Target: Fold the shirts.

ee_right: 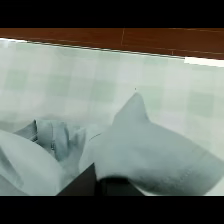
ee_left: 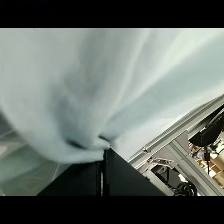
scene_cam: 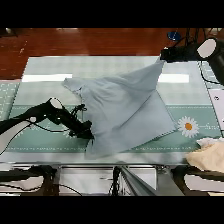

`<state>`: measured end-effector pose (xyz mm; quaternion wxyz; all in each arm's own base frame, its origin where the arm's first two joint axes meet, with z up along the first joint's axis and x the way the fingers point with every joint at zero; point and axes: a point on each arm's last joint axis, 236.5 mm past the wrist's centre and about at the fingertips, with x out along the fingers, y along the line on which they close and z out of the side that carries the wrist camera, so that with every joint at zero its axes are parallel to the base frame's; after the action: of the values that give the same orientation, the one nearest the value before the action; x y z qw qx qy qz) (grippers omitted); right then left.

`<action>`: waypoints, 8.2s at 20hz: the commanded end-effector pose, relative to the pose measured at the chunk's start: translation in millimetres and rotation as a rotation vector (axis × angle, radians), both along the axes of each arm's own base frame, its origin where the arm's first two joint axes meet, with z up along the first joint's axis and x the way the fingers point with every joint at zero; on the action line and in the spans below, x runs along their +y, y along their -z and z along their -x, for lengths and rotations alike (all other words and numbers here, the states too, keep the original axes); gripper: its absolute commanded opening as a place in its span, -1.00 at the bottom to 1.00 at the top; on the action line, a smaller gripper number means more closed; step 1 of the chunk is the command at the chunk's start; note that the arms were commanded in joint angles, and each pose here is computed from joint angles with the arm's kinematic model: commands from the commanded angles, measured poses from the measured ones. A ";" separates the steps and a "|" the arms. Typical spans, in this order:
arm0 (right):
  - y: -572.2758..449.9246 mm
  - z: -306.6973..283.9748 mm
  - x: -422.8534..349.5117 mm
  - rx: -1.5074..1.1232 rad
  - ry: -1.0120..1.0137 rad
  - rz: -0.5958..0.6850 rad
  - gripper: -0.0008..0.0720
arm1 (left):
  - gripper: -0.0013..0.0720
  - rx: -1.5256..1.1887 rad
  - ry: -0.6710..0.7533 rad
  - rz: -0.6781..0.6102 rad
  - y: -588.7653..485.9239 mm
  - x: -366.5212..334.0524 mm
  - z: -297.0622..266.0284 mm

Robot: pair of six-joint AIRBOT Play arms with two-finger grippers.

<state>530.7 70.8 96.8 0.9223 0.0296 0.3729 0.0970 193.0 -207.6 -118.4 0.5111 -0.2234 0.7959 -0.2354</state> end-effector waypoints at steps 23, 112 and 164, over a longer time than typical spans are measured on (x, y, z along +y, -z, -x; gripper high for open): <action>-163.3 41.8 185.3 -0.306 -0.294 -0.649 -0.93 | -0.89 -0.323 0.408 0.519 -141.2 -218.5 19.0; 191.2 304.9 15.8 0.806 0.183 -0.320 0.50 | -0.89 -0.343 0.371 -0.034 -26.0 87.4 -140.8; -145.1 193.9 -25.3 -0.025 0.124 0.107 -0.93 | -0.90 -1.587 -0.077 -0.475 -389.7 164.2 -51.8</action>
<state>278.1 47.6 288.1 0.9291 0.0419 0.3655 0.0383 200.0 -60.8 318.1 0.9644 0.0940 0.1965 -0.1500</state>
